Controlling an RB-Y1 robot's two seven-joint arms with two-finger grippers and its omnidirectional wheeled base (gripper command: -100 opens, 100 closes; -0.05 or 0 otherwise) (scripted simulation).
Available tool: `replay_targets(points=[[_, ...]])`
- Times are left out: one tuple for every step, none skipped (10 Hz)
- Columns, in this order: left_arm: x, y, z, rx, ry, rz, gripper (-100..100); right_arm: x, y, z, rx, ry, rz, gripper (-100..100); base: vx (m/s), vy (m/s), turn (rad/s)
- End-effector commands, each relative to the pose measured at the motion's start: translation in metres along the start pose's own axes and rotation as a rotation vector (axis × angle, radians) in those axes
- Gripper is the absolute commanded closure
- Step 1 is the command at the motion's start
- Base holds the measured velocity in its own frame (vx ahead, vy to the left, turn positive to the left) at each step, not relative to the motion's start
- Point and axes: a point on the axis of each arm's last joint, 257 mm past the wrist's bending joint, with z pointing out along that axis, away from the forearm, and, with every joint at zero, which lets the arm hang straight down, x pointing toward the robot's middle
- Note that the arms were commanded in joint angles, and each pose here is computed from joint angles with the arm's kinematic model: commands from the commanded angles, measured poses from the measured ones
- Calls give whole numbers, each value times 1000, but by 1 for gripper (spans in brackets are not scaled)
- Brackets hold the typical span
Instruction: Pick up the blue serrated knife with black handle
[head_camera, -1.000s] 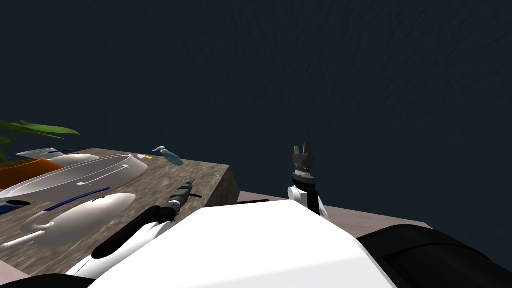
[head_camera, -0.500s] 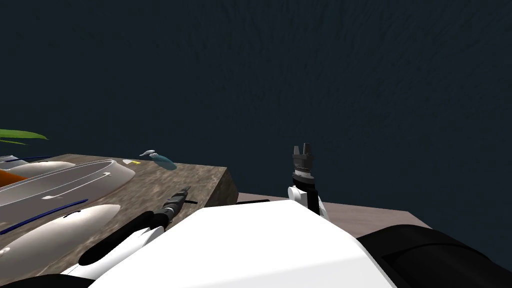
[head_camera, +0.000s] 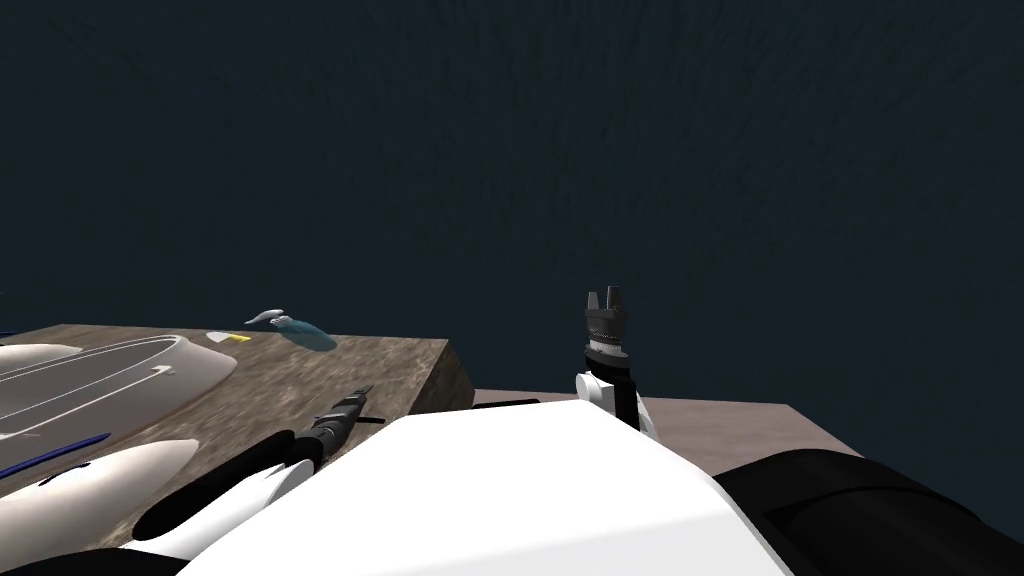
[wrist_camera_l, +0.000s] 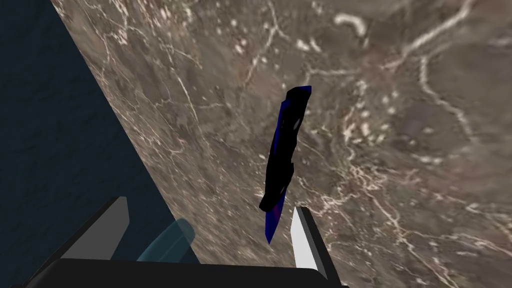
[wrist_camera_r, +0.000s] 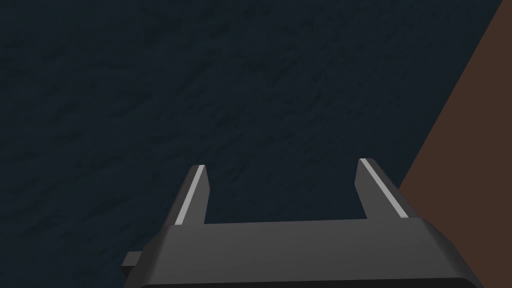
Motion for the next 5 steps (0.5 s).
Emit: replay_targets(points=[[3, 17, -1, -58, 14, 2, -100, 0, 0, 0, 0, 0, 0, 0, 36, 12, -81], [-2, 30, -4, -95, 11, 3, -100, 0, 0, 0, 0, 0, 0, 0, 33, 12, -131], [0, 36, -4, -116, 20, 3, -100, 0, 0, 0, 0, 0, 0, 0, 28, 14, -78], [1, 38, -4, -124, 23, 3, -100, 0, 0, 0, 0, 0, 0, 0, 13, 7, -4], [-3, 53, -8, -169, 25, 4, -100, 0, 0, 0, 0, 0, 0, 0, 21, 7, -133]])
